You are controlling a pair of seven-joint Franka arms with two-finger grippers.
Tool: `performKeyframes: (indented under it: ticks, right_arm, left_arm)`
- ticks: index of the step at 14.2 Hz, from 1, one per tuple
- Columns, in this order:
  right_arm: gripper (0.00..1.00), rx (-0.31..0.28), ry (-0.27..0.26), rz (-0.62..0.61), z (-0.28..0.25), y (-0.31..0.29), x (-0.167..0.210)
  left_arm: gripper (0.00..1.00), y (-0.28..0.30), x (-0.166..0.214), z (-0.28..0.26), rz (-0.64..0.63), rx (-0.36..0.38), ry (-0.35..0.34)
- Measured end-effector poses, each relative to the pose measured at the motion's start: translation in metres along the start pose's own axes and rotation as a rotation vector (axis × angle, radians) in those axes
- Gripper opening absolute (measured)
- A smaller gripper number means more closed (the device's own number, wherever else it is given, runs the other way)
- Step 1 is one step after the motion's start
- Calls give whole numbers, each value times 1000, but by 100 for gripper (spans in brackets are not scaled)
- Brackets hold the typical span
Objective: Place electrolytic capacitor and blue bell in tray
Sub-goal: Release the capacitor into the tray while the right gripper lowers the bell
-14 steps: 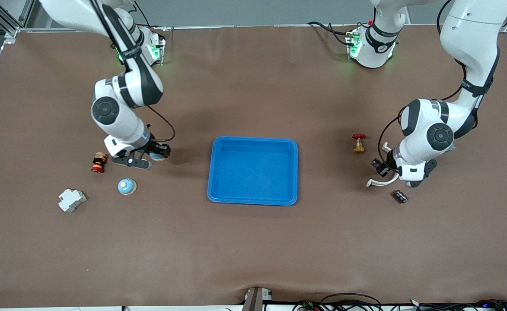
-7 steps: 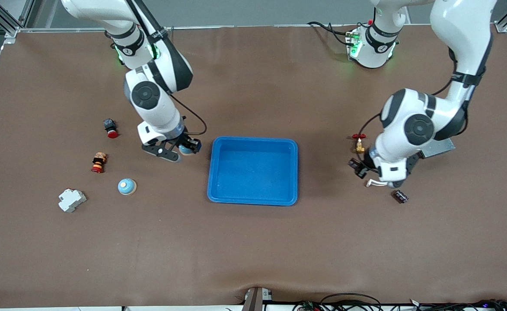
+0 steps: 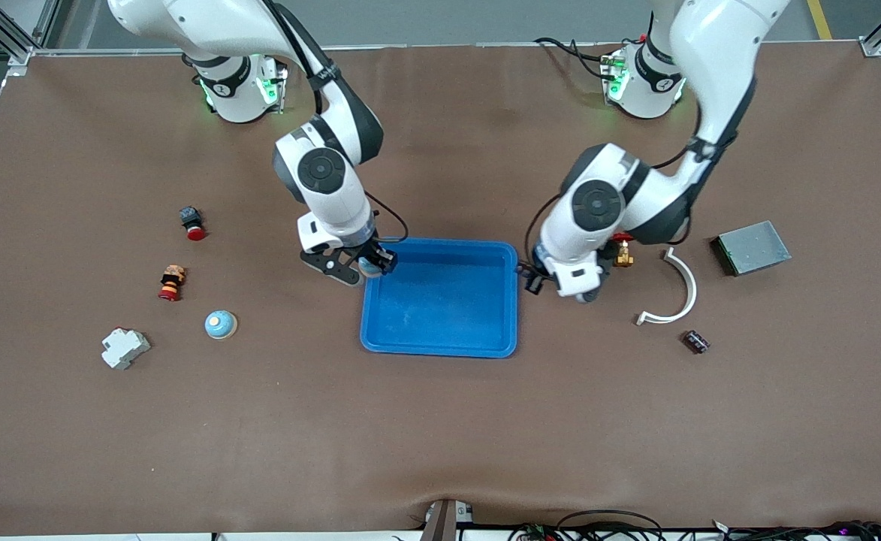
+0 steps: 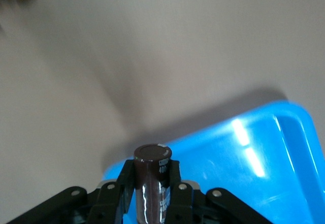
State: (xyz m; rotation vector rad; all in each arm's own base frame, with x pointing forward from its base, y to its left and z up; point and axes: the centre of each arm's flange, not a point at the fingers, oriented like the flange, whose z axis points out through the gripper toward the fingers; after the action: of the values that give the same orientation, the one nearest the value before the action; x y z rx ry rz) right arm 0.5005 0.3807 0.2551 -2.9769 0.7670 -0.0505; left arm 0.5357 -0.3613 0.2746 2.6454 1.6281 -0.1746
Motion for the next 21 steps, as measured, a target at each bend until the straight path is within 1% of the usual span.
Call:
performKeyframes:
  ticks: [2,4,6,8,9,13,14,15,16,17,18,19,21]
  right_arm:
    - [66,4,4,19,21,-10,-7]
    - [66,-2,3,38,38,-20,-14]
    - [66,-8,2,45,52,-30,-22]
    - [66,-15,1,44,62,-35,-27]
    - [66,-16,1,45,65,-36,-28]
    - [66,-6,8,46,74,-35,-28]
    - [66,-4,8,45,73,-36,-28]
    - [66,-4,9,45,74,-36,-28]
    - [66,-4,9,45,74,-36,-28]
    - [66,-3,9,45,74,-36,-28]
    - [73,-1,10,46,74,-36,-28]
    - [83,-3,11,46,77,-36,-27]
    - [100,-4,13,47,74,-39,-24]
  left_arm:
    - [31,8,-26,20,-17,12,2]
    - [31,9,-43,45,-25,37,11]
    - [31,10,-53,65,-32,58,9]
    - [31,12,-56,73,-34,66,4]
    - [37,13,-55,73,-36,65,4]
    - [76,21,-48,59,-46,47,9]
    - [85,23,-43,52,-50,49,22]
    - [96,26,-34,41,-53,46,43]
    - [100,28,-21,29,-49,45,65]
    - [100,30,-5,15,-36,47,81]
    - [100,30,16,2,-18,58,93]
    - [100,29,46,-9,4,75,103]
    - [100,25,113,-21,46,93,109]
